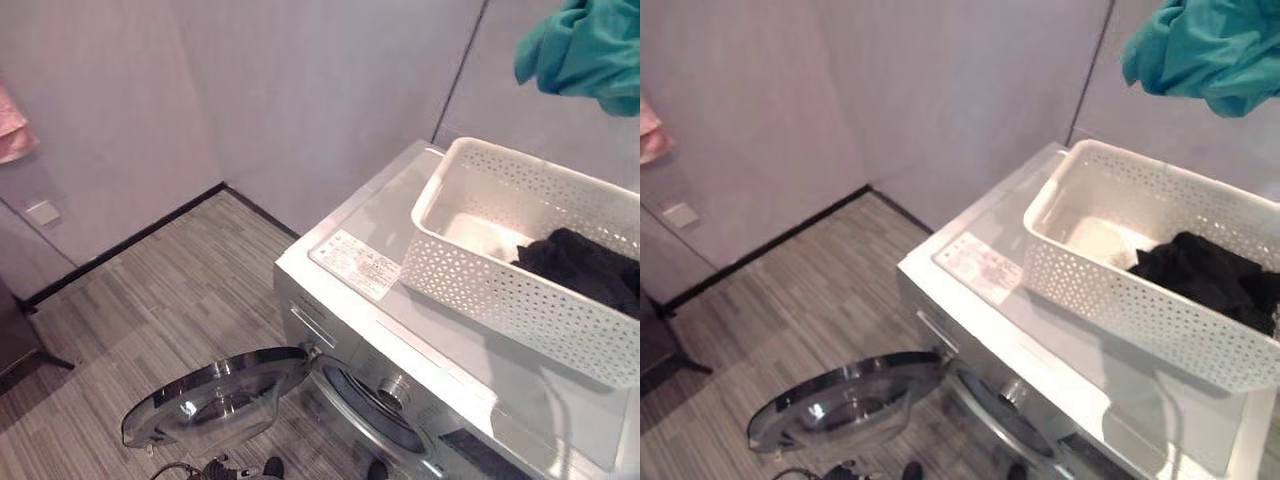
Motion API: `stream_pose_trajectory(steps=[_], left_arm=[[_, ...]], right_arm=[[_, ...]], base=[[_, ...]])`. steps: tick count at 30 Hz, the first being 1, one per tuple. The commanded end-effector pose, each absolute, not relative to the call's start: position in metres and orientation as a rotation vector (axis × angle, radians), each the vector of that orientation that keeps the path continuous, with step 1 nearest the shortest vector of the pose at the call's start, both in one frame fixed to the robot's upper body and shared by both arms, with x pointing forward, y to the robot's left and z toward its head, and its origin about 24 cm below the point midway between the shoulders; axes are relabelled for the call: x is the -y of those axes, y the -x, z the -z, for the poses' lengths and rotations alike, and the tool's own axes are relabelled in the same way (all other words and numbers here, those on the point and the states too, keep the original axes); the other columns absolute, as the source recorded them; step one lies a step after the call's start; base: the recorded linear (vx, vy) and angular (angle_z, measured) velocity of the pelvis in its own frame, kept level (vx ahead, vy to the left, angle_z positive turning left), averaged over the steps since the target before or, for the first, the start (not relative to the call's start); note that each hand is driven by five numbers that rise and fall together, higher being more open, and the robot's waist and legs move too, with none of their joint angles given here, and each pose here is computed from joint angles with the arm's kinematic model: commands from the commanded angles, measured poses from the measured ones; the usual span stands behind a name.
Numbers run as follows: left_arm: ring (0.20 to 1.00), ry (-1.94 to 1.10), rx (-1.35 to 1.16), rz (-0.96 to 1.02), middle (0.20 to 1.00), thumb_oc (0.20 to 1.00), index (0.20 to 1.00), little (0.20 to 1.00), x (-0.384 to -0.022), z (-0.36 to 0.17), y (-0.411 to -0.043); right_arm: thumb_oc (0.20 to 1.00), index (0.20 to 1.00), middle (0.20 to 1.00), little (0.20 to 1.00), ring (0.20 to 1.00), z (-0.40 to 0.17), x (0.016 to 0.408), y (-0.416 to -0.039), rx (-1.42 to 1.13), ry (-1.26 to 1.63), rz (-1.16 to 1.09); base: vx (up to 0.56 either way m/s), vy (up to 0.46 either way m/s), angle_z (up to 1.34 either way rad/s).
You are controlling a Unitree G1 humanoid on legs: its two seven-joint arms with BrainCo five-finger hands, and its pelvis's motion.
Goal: Grab the laundry basket,head to the washer,open it,put in the laundry and shut it.
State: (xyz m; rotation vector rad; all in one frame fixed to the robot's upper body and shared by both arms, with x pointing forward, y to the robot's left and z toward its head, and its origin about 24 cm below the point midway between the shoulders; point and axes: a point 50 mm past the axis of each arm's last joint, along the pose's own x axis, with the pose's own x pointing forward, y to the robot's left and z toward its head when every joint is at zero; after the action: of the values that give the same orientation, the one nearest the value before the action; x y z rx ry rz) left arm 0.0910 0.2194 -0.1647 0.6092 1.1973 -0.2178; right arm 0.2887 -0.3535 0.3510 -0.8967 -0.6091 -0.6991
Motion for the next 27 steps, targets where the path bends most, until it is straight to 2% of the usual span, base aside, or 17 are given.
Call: stream_pose_trajectory(steps=[1,4,9,13,19,24,27], left_arm=[[1.000,-0.609,-1.198,0.282,1.000,1.000,1.000,1.000,-0.207,0.168,-0.086],[1.000,-0.622,-1.211,0.295,1.000,1.000,1.000,1.000,-0.208,0.169,-0.083],[1.000,-0.646,-1.170,0.234,1.000,1.000,1.000,1.000,-0.222,0.162,-0.100],[1.000,-0.648,-1.176,0.174,1.000,1.000,1.000,1.000,-0.235,0.160,-0.098],[1.000,-0.626,-1.149,0.153,1.000,1.000,1.000,1.000,-0.234,0.159,-0.101],[1.000,-0.607,-1.132,0.149,1.000,1.000,1.000,1.000,-0.226,0.159,-0.108],[1.000,-0.627,-1.085,0.217,1.000,1.000,1.000,1.000,-0.209,0.158,-0.121]], right_arm=[[0.200,0.200,0.200,0.200,0.200,-0.372,0.341,-0.282,0.732,0.926,0.732],[0.200,0.200,0.200,0.200,0.200,-0.371,0.329,-0.283,0.771,0.962,0.731],[0.200,0.200,0.200,0.200,0.200,-0.364,0.292,-0.275,0.919,1.011,0.669],[0.200,0.200,0.200,0.200,0.200,-0.354,0.271,-0.273,0.985,1.030,0.616],[0.200,0.200,0.200,0.200,0.200,-0.334,0.273,-0.282,0.942,0.988,0.619],[0.200,0.200,0.200,0.200,0.200,-0.356,0.263,-0.285,1.017,0.966,0.619],[0.200,0.200,0.200,0.200,0.200,-0.363,0.263,-0.283,1.033,0.968,0.620]], base=[[-0.09,0.247,-0.47],[-0.11,0.188,-0.30],[-0.26,0.114,-0.55],[-0.21,-0.005,-0.46],[-0.23,-0.192,-0.39],[-0.24,-0.242,0.10],[-0.24,-0.182,0.13]])
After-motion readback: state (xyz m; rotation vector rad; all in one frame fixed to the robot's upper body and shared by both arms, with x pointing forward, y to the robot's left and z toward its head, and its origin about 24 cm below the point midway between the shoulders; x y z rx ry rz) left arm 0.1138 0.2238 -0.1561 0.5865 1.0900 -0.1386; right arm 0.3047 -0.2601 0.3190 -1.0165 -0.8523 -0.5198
